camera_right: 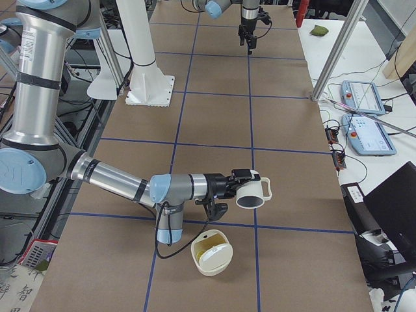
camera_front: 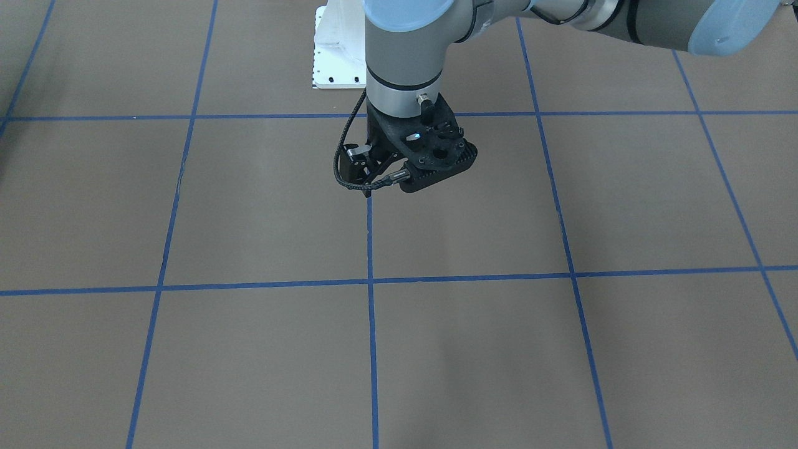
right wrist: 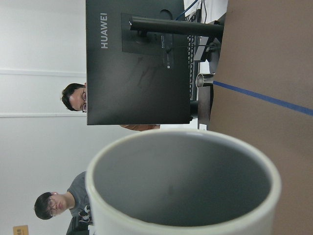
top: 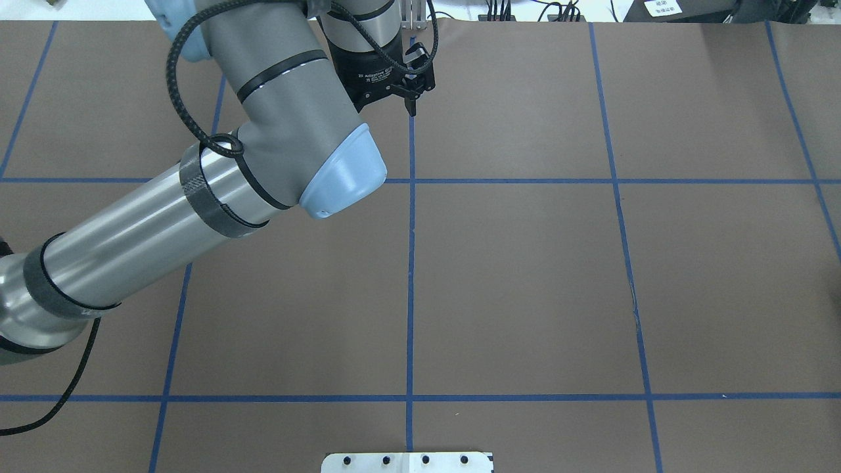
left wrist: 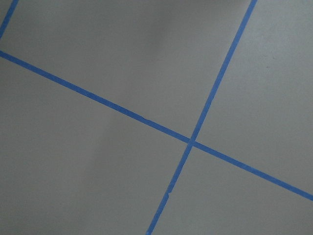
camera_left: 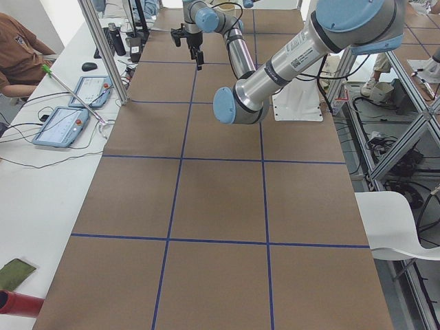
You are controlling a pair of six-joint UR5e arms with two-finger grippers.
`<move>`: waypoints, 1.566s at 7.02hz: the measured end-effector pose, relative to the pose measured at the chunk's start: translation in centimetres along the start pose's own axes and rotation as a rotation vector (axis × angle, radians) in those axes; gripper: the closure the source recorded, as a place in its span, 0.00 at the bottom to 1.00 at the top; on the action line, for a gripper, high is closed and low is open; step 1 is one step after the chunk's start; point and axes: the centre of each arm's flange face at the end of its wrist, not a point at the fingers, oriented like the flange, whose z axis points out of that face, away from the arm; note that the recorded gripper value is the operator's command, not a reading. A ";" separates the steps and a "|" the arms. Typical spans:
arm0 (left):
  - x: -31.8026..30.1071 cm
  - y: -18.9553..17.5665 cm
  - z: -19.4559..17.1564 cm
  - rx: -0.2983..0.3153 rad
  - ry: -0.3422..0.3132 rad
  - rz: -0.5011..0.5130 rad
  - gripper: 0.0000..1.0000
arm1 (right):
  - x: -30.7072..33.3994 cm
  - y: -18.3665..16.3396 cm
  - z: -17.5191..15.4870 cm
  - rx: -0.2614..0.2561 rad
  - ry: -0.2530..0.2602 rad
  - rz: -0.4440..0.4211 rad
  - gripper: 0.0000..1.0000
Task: Left arm hands cup to right arm to dump lemon
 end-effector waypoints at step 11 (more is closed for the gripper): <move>-0.9 -9.8 0.7 0.061 0.008 0.039 0.00 | -3.0 34.7 29.2 0.029 0.129 -1.097 0.94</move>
